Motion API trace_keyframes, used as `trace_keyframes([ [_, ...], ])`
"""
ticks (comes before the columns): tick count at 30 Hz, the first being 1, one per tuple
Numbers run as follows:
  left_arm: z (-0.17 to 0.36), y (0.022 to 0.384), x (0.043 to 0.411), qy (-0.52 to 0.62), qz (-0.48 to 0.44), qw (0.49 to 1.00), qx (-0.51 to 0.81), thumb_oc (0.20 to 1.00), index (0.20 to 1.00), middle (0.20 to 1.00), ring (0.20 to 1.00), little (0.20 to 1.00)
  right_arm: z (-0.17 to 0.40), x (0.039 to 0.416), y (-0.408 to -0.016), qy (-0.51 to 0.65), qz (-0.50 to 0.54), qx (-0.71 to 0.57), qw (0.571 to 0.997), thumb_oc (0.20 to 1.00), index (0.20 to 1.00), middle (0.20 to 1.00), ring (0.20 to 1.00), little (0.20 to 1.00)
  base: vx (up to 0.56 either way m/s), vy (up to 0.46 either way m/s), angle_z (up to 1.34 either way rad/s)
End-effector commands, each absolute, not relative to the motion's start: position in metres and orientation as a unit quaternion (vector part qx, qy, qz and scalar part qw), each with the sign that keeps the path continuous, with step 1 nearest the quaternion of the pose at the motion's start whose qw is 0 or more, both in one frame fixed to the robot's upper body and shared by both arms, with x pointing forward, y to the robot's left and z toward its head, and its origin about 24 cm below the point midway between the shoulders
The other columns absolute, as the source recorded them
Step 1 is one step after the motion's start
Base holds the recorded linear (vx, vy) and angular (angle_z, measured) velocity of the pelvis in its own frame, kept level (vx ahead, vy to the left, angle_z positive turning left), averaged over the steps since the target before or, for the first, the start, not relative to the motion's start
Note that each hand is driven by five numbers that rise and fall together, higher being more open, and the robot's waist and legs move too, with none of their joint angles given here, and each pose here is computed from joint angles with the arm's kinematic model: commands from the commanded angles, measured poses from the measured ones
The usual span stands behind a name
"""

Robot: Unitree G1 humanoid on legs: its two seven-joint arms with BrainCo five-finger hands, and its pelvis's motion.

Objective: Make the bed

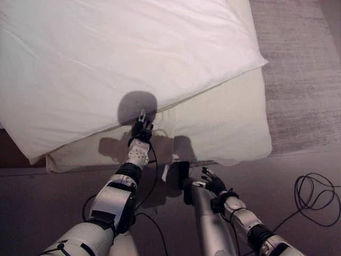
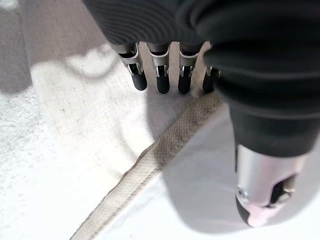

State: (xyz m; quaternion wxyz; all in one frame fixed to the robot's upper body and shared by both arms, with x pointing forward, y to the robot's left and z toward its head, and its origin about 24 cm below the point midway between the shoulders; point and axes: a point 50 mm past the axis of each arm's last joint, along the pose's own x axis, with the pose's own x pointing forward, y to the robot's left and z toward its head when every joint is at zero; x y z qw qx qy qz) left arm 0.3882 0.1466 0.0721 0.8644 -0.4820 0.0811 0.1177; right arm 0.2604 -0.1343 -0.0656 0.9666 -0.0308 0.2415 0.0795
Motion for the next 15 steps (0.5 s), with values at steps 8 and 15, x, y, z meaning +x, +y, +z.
trace_keyframes([
  [8,0.144,0.141,0.407,-0.041,0.061,0.868,-0.491,0.762,0.762,0.762,0.762,0.762,-0.069,0.249,-0.137,0.235,0.076,-0.027,0.969,1.0,1.0,1.0,1.0,1.0,0.02,-0.001,0.0],
  [15,0.15,0.146,0.402,-0.09,0.008,0.856,-0.508,0.2,0.2,0.2,0.2,0.2,-0.071,0.248,-0.13,0.237,0.079,-0.014,0.968,1.0,1.0,1.0,1.0,1.0,-0.02,-0.004,0.0],
])
